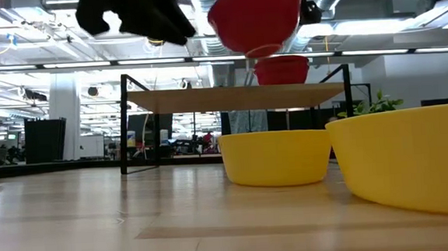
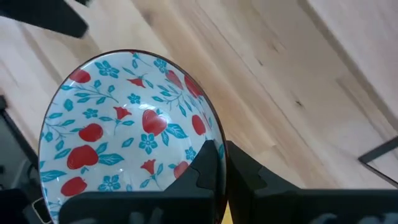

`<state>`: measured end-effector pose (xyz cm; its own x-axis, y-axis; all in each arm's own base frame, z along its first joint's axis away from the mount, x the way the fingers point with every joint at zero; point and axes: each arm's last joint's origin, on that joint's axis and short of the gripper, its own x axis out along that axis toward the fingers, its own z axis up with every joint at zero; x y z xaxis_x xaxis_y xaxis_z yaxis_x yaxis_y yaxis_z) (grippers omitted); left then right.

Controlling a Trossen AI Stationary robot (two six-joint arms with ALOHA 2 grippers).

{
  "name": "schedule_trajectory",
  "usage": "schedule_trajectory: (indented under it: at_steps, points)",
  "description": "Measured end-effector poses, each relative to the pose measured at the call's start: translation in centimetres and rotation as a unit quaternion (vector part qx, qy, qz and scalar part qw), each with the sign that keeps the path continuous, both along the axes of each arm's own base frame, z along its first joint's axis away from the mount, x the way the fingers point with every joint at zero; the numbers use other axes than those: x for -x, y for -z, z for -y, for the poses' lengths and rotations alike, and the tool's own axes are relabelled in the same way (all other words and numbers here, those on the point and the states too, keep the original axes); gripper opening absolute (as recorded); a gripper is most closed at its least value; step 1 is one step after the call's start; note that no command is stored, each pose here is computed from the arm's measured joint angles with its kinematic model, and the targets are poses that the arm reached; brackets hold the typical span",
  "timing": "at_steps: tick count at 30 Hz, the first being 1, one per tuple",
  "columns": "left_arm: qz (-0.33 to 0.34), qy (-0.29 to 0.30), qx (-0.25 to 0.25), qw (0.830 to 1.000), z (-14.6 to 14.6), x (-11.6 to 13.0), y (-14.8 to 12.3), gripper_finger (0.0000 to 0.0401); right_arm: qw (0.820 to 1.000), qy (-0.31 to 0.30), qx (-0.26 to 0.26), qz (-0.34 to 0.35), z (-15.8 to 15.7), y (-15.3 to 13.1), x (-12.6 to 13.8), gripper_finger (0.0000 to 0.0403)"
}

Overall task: Pick & Place Mini bowls
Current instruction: Stack the red patterned bowl on top of the red patterned bowl on the shelf

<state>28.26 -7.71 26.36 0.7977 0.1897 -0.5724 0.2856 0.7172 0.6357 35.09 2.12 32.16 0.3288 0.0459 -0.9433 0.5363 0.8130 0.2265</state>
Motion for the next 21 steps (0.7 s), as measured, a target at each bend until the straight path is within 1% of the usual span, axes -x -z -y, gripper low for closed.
schedule_trajectory:
  at_steps: [3, 7, 12, 16, 19, 21]
  points:
    - [0.01, -0.015, 0.026, 1.0, -0.7, 0.8, -1.1, 0.0164, 1.0, 0.0, 0.002, 0.01, 0.1, -1.0, 0.8, 0.0]
    - [0.049, -0.037, 0.061, 0.996, -1.4, 2.0, -2.9, 0.0163, 0.999, 0.002, 0.004, 0.032, 0.2, -2.5, 2.0, 0.0]
    - [0.099, -0.059, 0.116, 0.987, -1.9, 3.6, -5.0, 0.0164, 0.997, 0.016, 0.023, 0.071, 0.5, -5.1, 4.3, 0.0]
    - [0.14, -0.085, 0.175, 0.971, -2.3, 5.1, -6.5, 0.0158, 0.992, 0.036, 0.047, 0.109, 1.0, -7.1, 6.3, 0.0]
    - [0.177, -0.116, 0.22, 0.952, -2.7, 6.2, -7.7, 0.0153, 0.987, 0.045, 0.065, 0.139, 1.2, -8.6, 7.9, 0.0]
    - [0.196, -0.132, 0.243, 0.941, -2.9, 6.9, -8.2, 0.0149, 0.985, 0.035, 0.073, 0.154, 1.2, -9.3, 8.7, 0.0]
